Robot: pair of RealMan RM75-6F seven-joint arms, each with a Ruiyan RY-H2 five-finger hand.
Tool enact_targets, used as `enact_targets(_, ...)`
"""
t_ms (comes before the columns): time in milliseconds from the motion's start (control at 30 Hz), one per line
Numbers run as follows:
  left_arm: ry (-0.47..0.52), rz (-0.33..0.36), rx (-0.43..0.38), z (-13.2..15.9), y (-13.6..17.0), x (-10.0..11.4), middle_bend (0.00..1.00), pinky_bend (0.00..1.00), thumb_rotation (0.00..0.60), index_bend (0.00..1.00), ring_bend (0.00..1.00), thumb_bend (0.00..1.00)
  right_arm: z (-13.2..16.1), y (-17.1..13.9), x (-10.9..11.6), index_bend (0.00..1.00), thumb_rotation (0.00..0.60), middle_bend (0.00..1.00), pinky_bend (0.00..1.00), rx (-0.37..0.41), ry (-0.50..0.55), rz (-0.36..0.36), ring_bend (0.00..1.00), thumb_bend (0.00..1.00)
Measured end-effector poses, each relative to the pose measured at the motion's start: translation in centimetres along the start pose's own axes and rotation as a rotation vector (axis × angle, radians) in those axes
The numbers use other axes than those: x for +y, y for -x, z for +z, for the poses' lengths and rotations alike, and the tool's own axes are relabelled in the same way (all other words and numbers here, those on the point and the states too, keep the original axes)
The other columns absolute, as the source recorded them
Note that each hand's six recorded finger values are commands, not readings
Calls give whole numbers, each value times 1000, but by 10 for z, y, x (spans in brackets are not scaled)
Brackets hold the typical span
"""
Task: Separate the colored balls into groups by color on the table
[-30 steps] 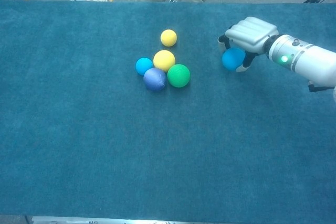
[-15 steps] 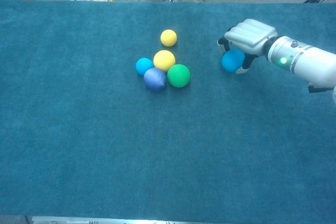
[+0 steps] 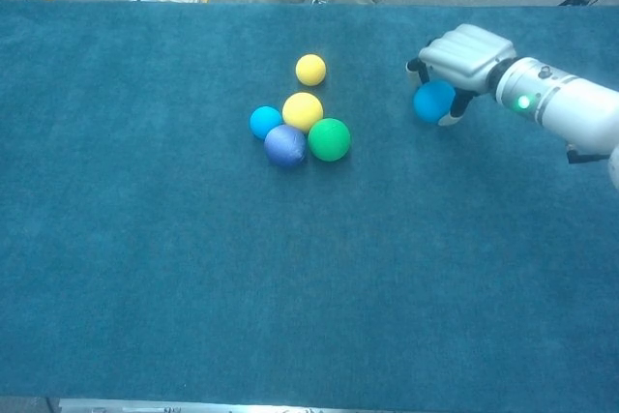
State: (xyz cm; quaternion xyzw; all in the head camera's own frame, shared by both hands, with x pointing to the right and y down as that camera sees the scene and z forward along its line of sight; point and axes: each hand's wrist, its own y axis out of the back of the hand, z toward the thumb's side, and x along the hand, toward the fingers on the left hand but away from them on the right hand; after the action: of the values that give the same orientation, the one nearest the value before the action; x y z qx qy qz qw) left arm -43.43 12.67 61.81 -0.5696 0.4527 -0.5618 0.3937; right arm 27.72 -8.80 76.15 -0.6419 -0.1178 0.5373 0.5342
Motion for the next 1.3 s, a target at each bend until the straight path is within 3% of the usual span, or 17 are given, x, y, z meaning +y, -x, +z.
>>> enact_targets(333,-4,1,1,1,1,1,248,210,600,208,245,325,4,27,17,414,600,435,291,-32,3,-14,231,131)
enact_targets(533,-4,0,10,0,4,1,248,210,600,208,246,325,-1,38,15,396,600,423,292,-68,-19,9,219,131)
enact_targets(967,-2,-2,7,0,3,0,248,210,600,208,245,324,-14,40,3,211,600,331,303,-123,-24,80,155,120)
enact_targets(1300,-2,1,7,0,3,1,247,210,600,208,245,324,-13,28,18,160,600,304,303,-96,-11,53,139,118)
